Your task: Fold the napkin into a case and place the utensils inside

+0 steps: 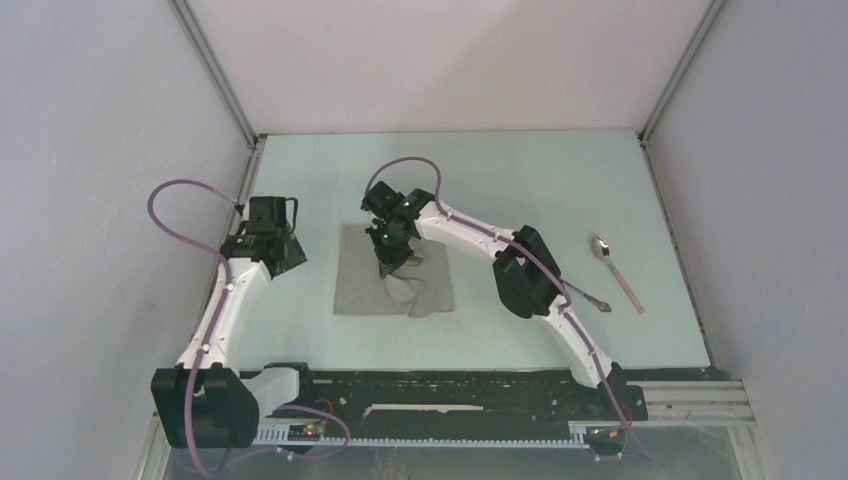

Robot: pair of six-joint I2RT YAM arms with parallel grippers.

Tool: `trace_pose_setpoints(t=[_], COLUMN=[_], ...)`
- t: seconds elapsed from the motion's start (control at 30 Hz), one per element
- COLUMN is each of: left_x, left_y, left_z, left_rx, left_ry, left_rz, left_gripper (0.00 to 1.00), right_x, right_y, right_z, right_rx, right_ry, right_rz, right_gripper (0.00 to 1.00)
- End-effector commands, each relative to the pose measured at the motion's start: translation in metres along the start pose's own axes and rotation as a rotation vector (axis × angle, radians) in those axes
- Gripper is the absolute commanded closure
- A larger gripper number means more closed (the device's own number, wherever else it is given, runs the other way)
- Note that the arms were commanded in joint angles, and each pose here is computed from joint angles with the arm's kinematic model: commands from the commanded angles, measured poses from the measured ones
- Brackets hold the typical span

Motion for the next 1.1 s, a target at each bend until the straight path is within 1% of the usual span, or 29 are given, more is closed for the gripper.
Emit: trace_pose_setpoints(t=[0.0,0.13,0.53,1.07], left_x=[-0.004,-0.004,-0.004,-0.002], left_y=[0.005,0.006,0.005,0.003], left_z=[0.000,0.001,0.000,-0.001], left_rx=[0.019,0.019,0.023,0.024], left_ry=[-0.007,-0.004,-0.005,-0.011], left_rz=[-0.037,-0.043,-0.039,-0.029], left_gripper=[0.43,0.42,0.42,0.42], right_x=[-0.023,-0.031,-0.051,-0.061], right_y=[0.007,0.002,-0.016,-0.036], right_z=[0.035,0.049,0.033,0.030], right_rx=[-0.212,-0.293,-0.271,-0.286], right_ry=[0.000,-0.015,-0.093,-0.097], right_rz=[-0.074,-0.079,-0.114,-0.127], right_gripper=[1.00,1.00,1.00,1.00])
Point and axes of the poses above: each gripper's point midway between its finger pads, its own y axis back along the fingers, its own z axis along the line the jaws close on, x = y × z, the point moved 6 cm from there along y, back along the fingers
